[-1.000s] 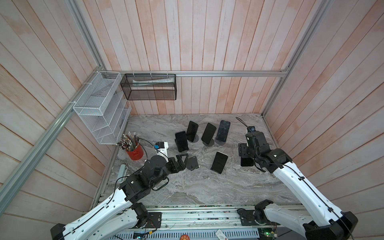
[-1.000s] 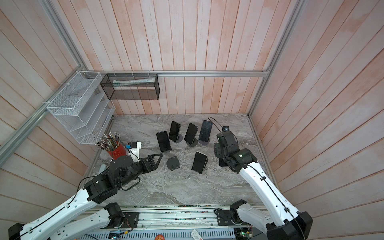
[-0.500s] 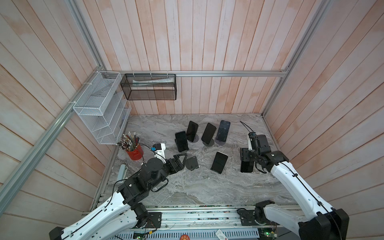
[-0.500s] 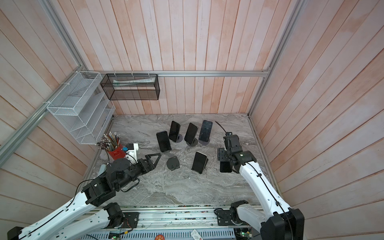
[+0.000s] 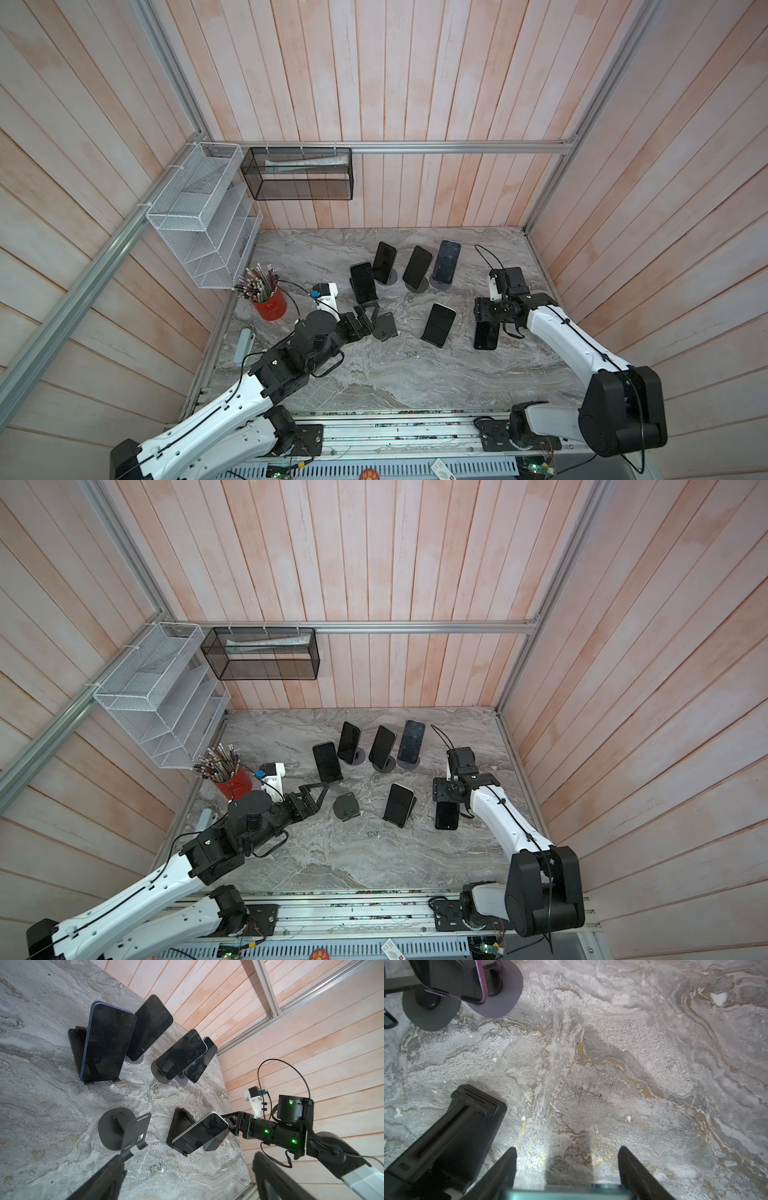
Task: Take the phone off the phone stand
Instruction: 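Carry the teal phone toward the table edge nearest the right arm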
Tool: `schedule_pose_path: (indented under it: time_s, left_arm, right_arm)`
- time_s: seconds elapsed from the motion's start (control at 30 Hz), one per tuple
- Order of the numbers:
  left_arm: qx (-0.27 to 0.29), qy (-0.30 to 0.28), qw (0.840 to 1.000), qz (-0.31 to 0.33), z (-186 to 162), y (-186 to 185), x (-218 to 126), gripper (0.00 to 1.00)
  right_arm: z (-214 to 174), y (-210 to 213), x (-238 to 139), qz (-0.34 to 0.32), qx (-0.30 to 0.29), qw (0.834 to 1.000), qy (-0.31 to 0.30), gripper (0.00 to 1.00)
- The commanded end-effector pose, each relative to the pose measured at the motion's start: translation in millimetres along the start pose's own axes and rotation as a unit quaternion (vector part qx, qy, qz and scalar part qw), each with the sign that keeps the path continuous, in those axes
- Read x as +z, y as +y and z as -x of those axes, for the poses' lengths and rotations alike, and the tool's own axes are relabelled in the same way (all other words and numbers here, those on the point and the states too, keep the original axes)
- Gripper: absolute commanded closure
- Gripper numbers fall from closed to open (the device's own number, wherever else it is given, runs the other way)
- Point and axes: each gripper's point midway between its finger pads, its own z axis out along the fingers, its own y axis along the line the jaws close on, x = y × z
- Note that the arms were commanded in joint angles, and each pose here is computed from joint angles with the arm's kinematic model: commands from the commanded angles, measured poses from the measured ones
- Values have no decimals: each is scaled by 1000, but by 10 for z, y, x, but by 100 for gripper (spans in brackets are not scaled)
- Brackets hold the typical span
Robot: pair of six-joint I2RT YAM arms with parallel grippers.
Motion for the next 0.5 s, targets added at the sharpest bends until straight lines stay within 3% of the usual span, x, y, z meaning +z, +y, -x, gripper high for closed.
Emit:
schedule_pose_path:
  time_s: [0.0,0.13,0.47]
  left_arm:
    - [12,-11,1000,-15,29,3,37,2]
    - [7,-14,1000,-12,68,119,59,2]
    - [-13,-19,1000,-12,149,267,46,2]
  right_arm:
    - [89,90,89,21,-15,1000,8,29]
    - [78,95,223,13,-24,998,52,30]
    - [-55,81,507,8,-11,997,75,30]
